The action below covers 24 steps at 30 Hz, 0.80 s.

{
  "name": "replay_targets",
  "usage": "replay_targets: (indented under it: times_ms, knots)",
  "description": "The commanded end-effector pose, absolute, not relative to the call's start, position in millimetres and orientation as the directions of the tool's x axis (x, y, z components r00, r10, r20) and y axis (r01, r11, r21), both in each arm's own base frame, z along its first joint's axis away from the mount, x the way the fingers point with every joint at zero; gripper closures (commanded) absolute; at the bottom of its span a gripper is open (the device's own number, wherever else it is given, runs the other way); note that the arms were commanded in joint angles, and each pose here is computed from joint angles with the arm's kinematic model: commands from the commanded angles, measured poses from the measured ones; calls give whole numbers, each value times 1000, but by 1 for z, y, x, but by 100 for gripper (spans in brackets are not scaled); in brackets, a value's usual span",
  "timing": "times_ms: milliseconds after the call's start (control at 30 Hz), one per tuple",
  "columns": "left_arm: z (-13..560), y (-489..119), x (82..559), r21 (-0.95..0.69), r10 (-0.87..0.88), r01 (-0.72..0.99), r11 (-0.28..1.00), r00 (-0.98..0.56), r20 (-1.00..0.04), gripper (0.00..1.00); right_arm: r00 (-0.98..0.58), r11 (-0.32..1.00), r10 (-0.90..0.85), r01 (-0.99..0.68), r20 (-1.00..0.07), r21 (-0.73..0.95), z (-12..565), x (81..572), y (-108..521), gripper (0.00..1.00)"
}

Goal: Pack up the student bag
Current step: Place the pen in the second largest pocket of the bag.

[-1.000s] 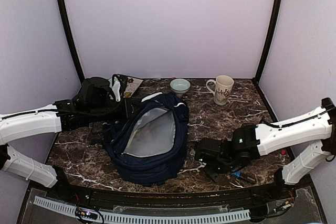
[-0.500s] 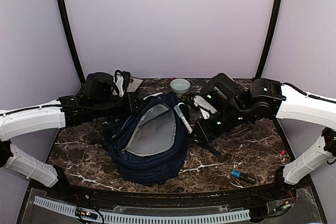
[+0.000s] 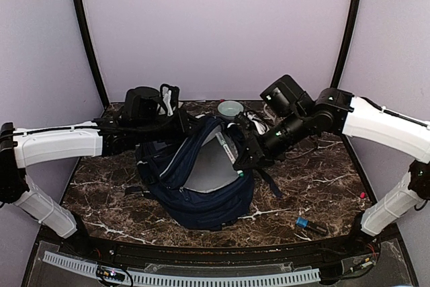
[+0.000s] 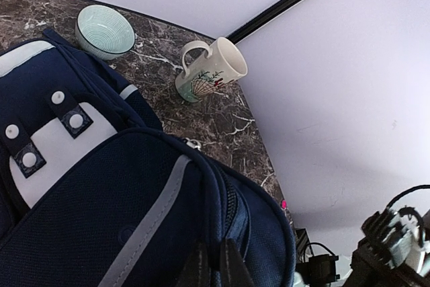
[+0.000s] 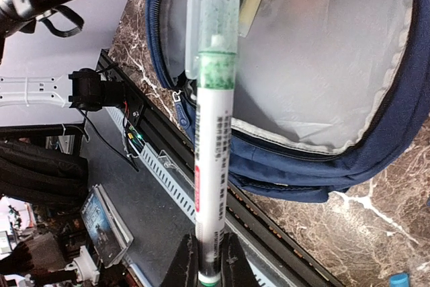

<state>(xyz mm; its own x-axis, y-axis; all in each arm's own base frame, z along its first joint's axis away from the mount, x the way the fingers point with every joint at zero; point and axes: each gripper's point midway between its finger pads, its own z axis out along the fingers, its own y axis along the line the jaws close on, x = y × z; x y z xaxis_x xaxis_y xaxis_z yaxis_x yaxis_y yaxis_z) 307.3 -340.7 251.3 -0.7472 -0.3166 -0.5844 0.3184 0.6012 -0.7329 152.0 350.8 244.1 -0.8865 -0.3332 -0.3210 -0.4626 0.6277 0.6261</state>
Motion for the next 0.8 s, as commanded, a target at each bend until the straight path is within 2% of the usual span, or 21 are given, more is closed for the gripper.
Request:
replay_targets:
  times_ms: [0, 233, 433, 633, 767]
  knots:
    - [330, -354, 318, -765, -407, 446, 464, -660, -632, 100, -909, 597, -344, -405, -235, 693, 240, 151, 362, 100]
    - [334, -358, 317, -744, -381, 481, 463, -650, -658, 100, -927, 675, -328, -363, -179, 643, 210, 190, 365, 100]
    - [336, -359, 315, -740, -372, 495, 456, -649, -663, 100, -907, 690, -361, -415, -215, 593, 202, 229, 380, 100]
    - [342, -350, 315, -731, -392, 489, 476, -626, -674, 100, -919, 725, -322, -394, -227, 565, 192, 260, 389, 100]
    - [345, -344, 315, -729, -404, 487, 480, -615, -677, 100, -932, 739, -273, -363, -240, 567, 193, 274, 391, 95]
